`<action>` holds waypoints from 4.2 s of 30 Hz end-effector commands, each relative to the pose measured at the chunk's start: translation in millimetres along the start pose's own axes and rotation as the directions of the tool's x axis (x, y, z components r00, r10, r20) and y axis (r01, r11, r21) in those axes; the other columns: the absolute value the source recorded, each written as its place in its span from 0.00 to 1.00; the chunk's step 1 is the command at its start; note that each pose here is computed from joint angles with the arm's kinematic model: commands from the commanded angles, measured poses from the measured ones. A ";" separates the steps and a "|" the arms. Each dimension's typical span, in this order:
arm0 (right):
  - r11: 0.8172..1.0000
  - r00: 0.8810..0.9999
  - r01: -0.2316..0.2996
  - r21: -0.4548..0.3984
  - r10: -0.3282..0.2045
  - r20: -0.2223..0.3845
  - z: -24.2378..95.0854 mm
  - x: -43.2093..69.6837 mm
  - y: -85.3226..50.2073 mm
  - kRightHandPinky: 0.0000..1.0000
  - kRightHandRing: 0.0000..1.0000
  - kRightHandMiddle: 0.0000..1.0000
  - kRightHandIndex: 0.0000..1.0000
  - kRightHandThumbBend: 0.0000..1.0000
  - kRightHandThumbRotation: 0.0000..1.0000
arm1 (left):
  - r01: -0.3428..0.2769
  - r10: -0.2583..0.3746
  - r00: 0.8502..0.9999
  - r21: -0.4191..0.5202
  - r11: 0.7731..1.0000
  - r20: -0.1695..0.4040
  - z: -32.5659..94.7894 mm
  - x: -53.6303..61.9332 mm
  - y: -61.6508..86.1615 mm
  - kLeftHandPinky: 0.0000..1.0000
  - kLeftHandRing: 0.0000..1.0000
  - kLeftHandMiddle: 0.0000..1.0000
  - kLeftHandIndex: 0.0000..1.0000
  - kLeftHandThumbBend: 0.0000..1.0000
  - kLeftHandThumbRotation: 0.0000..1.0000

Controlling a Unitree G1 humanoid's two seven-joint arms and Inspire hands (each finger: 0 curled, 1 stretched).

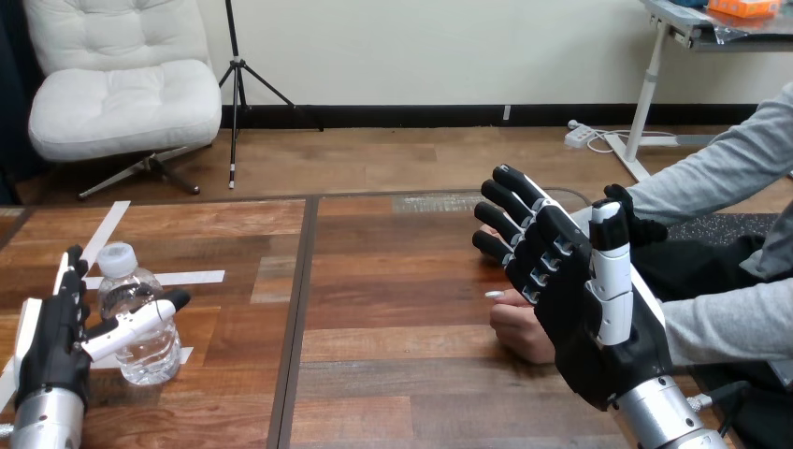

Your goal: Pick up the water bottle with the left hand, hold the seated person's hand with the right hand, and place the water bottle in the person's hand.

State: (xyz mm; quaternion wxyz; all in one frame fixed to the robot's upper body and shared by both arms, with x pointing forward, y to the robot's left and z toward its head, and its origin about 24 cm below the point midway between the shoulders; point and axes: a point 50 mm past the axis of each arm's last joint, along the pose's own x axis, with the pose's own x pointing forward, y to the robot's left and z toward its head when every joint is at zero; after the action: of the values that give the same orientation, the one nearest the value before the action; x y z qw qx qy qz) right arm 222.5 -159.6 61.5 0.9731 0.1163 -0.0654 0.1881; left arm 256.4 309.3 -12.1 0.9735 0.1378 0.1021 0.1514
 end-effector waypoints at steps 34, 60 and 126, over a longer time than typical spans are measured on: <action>0.999 0.996 -0.031 -0.030 0.034 0.084 18.4 7.7 3.2 0.92 0.94 0.94 0.92 0.79 1.00 | 0.019 -0.020 1.000 0.107 0.994 0.000 22.6 17.3 0.9 0.92 0.95 0.99 0.99 0.96 0.36; 0.999 0.995 -0.036 -0.031 0.039 0.088 19.2 7.2 3.4 0.92 0.94 0.94 0.91 0.79 1.00 | 0.074 -0.060 0.996 0.230 0.970 -0.070 27.5 23.2 1.0 0.90 0.94 0.97 0.98 0.94 0.51; 0.999 0.995 -0.029 -0.017 0.030 0.093 19.4 7.2 5.0 0.89 0.94 0.93 0.91 0.82 1.00 | -0.164 0.165 0.986 0.157 0.974 0.007 40.4 30.9 -6.7 0.43 0.46 0.48 0.48 0.78 0.00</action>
State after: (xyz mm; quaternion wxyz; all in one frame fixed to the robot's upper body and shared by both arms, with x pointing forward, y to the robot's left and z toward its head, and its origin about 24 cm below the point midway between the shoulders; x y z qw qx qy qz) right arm 221.0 -159.6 63.2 0.9726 0.1180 -0.0691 0.1883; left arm 276.0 307.9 -5.9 0.9349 0.2206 0.1654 0.2236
